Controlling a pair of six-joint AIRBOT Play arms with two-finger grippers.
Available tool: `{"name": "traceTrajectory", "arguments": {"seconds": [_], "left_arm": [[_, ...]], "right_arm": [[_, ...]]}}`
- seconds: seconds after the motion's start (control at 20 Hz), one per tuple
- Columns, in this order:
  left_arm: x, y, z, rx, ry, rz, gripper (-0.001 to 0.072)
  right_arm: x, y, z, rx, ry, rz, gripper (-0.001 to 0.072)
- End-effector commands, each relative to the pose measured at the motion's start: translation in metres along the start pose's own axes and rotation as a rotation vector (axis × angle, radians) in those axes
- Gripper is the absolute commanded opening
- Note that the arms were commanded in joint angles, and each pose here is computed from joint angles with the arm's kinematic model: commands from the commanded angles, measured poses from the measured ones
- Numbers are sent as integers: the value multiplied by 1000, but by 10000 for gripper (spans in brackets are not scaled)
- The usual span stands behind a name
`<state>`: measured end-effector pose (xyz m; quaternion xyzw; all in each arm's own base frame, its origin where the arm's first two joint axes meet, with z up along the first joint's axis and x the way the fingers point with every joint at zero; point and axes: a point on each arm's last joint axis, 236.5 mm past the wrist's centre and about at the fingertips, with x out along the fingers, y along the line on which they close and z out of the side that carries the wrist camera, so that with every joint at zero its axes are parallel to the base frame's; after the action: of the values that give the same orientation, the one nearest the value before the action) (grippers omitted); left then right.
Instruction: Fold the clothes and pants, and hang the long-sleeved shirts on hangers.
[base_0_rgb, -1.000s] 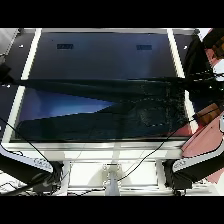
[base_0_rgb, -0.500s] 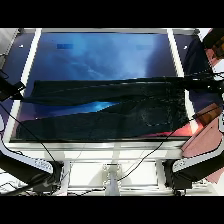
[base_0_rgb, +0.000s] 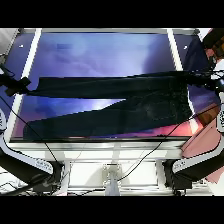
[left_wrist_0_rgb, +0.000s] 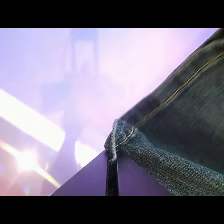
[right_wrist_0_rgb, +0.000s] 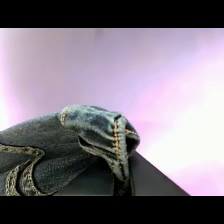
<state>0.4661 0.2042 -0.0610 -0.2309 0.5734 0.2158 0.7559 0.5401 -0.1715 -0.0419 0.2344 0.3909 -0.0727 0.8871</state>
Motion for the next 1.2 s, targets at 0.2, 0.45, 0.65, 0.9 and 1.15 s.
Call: {"name": "traceTrajectory", "arguments": {"seconds": [0.2,0.45,0.65,0.9,1.15], "left_arm": [[50,-41,8,56,-60,-42,33],[46,-57,27,14,-152,-75,33],[45,-50,6,15,-59,-49,472],[-3,-43,27,84,-157,-22,693],[-101,9,54,122,-322,139,680]], "right_arm": [[2,5,37,-9,-167,-44,56],[2,4,37,-12,-167,-46,56],[3,6,31,-13,-141,-37,422],[-10,5,25,-81,-93,-53,656],[-76,-22,45,-44,-102,-117,655]]}}
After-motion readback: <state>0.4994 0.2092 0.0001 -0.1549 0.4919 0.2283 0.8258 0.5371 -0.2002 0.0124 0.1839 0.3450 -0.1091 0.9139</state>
